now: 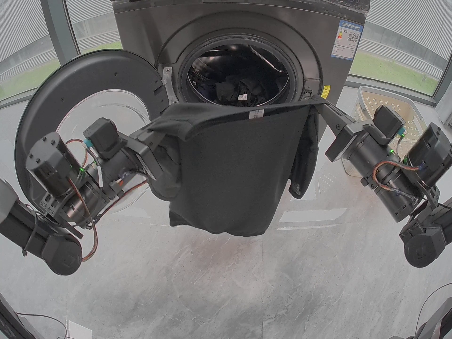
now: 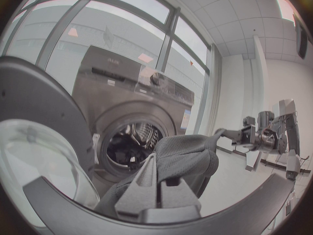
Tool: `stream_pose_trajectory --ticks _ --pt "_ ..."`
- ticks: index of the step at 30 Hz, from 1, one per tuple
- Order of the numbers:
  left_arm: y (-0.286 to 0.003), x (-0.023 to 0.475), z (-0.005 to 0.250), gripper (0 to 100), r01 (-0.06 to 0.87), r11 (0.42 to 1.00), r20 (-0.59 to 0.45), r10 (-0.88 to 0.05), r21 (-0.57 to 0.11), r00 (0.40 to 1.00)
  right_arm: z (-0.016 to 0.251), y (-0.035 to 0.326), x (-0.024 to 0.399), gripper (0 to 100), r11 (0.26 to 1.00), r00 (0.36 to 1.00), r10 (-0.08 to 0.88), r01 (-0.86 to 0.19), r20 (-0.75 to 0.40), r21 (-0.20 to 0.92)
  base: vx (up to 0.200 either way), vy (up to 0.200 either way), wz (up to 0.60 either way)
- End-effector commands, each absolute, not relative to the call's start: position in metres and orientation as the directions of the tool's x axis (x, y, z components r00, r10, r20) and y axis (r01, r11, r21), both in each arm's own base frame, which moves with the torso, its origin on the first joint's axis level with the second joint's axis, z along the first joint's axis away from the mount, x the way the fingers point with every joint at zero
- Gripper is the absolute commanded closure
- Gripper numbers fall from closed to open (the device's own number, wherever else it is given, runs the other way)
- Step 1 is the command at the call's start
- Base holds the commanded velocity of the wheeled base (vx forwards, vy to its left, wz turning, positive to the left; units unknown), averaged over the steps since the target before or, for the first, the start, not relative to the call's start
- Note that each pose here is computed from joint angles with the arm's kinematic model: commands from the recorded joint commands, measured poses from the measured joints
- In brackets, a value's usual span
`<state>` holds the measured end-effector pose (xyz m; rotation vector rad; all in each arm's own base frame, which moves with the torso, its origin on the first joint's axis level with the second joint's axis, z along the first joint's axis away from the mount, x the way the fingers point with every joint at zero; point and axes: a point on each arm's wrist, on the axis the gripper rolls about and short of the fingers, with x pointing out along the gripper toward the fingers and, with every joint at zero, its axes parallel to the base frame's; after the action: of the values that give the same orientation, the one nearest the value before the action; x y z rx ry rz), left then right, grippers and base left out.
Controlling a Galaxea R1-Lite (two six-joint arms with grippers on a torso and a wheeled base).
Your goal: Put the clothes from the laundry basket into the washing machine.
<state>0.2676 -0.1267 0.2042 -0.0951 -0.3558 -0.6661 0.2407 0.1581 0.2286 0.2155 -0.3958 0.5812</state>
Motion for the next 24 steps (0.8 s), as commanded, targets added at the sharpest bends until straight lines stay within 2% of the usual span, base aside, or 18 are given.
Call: stream_pose_trajectory --ticks 1,7,18,24 --pt "-0.119 0.257 0.237 100 0.607 0.793 0.456 -0.558 0.048 0.693 0.240 0.152 0.232 100 0.816 0.749 0.480 -0.572 0.456 0.082 0.000 0.000 0.00" --pt "-0.117 0.252 0.247 100 0.616 0.788 0.484 -0.550 0.028 0.681 0.247 0.150 0.230 100 0.816 0.739 0.471 -0.573 0.481 0.080 0.000 0.000 0.00" --pt "-0.127 0.261 0.232 100 0.631 0.776 0.441 -0.572 0.016 0.692 0.259 0.147 0.224 100 0.812 0.720 0.462 -0.578 0.518 0.078 0.000 0.000 0.00" --pt "-0.142 0.262 0.226 100 0.666 0.746 0.425 -0.606 0.010 0.673 0.259 0.148 0.221 100 0.807 0.716 0.469 -0.585 0.518 0.078 0.000 0.000 0.00"
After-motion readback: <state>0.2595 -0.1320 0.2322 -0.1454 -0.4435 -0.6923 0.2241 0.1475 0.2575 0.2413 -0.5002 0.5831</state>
